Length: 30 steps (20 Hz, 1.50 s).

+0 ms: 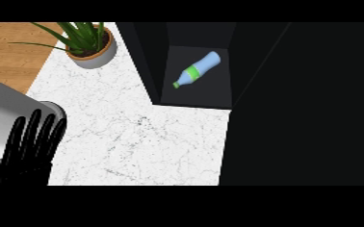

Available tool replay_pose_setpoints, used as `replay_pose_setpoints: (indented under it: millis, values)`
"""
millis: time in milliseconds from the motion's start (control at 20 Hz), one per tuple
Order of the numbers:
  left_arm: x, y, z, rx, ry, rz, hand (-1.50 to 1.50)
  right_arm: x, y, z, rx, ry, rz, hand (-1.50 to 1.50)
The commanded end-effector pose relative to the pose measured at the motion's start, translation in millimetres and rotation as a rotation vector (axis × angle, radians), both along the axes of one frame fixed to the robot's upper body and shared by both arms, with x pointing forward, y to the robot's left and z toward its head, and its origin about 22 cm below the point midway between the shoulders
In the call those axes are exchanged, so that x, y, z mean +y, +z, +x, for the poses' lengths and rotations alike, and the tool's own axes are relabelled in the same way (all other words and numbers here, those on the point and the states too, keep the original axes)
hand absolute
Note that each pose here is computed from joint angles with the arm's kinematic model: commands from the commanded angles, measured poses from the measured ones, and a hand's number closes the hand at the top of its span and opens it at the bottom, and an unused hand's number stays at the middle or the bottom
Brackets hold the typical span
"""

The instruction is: Pick up the bottled water, place it into the cabinet and close the cabinet

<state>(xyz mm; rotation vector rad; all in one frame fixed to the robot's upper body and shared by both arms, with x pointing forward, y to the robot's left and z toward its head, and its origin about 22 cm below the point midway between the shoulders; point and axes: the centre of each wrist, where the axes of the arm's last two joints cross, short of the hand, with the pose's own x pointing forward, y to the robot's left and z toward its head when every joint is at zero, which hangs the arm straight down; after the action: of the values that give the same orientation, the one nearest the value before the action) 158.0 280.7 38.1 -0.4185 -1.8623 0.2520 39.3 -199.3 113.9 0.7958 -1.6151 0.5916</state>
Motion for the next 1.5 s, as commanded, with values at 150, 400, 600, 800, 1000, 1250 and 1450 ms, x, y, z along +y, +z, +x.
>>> replay_pose_setpoints:
  millis: [150,400,600,800,1000,1250,1450]
  values:
    - [19.8,7.4,-13.4,0.0,-0.062,0.007,-1.5,31.1,26.2,-4.2,-0.045,0.178,0.092,1.5]
    - [30.0,12.2,-7.1,-0.028,-0.08,0.011,-1.5,33.8,21.7,5.3,-0.061,0.195,0.037,1.5]
    - [37.2,17.6,-7.0,-0.027,-0.097,0.03,-1.5,33.3,20.9,9.9,-0.076,0.224,0.025,1.5]
    - [37.3,17.9,-7.6,-0.038,-0.127,0.032,-1.5,31.4,19.8,17.3,-0.1,0.222,-0.027,1.5]
    - [41.1,20.0,-7.6,-0.032,-0.15,0.036,-1.5,26.3,20.5,26.6,-0.165,0.271,-0.143,1.5]
    - [45.8,23.8,-4.9,-0.03,-0.16,0.052,-1.5,21.4,27.8,38.3,-0.269,0.328,-0.216,1.5]
    - [49.7,21.6,-5.4,-0.028,-0.149,0.051,-1.5,24.2,29.0,41.1,-0.266,0.337,-0.216,1.5]
